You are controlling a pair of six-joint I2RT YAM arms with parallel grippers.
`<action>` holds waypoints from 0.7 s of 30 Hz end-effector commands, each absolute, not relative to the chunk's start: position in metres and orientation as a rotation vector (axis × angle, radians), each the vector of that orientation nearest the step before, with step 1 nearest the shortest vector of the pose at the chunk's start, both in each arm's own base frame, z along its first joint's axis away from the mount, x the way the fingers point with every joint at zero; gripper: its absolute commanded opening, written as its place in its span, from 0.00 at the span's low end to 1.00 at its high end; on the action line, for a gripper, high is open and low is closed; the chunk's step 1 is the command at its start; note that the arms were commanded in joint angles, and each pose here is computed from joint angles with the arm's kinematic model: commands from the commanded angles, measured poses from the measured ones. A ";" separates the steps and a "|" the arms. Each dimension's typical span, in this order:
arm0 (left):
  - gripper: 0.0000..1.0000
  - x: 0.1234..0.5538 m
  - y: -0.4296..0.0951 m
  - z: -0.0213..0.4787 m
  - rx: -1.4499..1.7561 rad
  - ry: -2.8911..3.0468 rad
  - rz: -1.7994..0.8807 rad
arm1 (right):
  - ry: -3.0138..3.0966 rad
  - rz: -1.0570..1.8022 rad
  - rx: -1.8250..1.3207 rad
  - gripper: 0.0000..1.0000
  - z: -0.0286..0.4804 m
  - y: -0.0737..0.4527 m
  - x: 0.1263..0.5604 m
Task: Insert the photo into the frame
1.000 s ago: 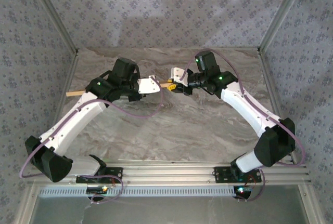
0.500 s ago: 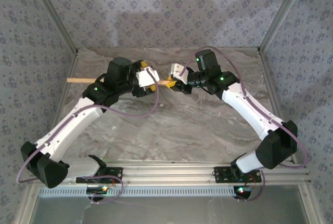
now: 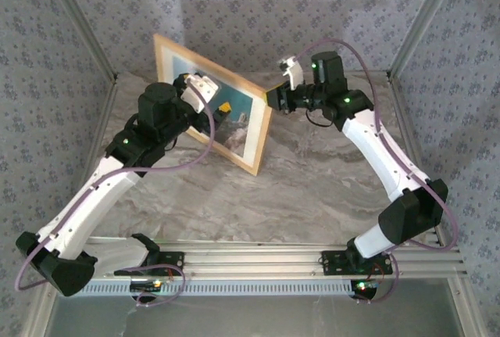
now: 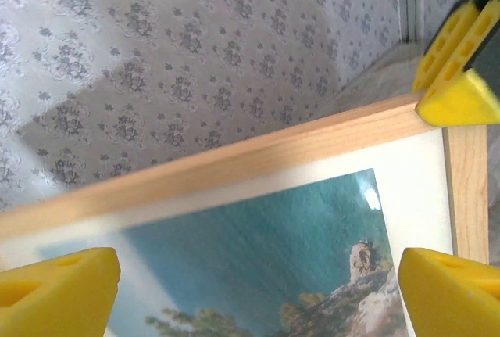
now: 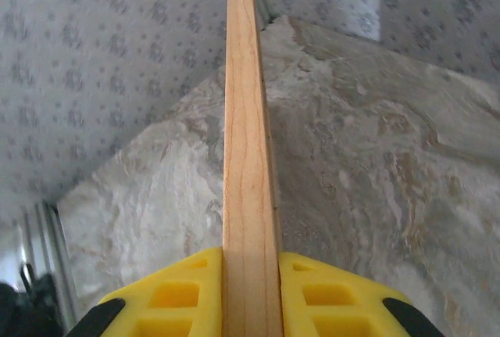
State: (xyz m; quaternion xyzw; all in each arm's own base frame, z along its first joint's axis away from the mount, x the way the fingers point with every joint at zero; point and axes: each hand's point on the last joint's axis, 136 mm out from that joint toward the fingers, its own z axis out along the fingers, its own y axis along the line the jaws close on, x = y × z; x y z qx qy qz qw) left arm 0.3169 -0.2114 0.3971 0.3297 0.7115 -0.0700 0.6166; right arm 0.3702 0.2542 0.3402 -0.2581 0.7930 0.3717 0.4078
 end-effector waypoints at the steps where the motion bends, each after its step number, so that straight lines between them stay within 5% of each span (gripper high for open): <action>1: 0.92 0.310 -0.203 0.409 0.600 1.648 -0.274 | 2.018 1.154 -0.315 0.00 0.356 0.229 0.385; 16: 0.92 0.308 -0.195 0.287 0.145 1.908 -0.676 | 2.195 1.188 0.482 0.00 0.188 0.132 0.352; 21: 0.92 0.314 -0.179 0.236 -0.072 2.020 -0.754 | 2.267 1.197 0.549 0.08 0.138 0.137 0.331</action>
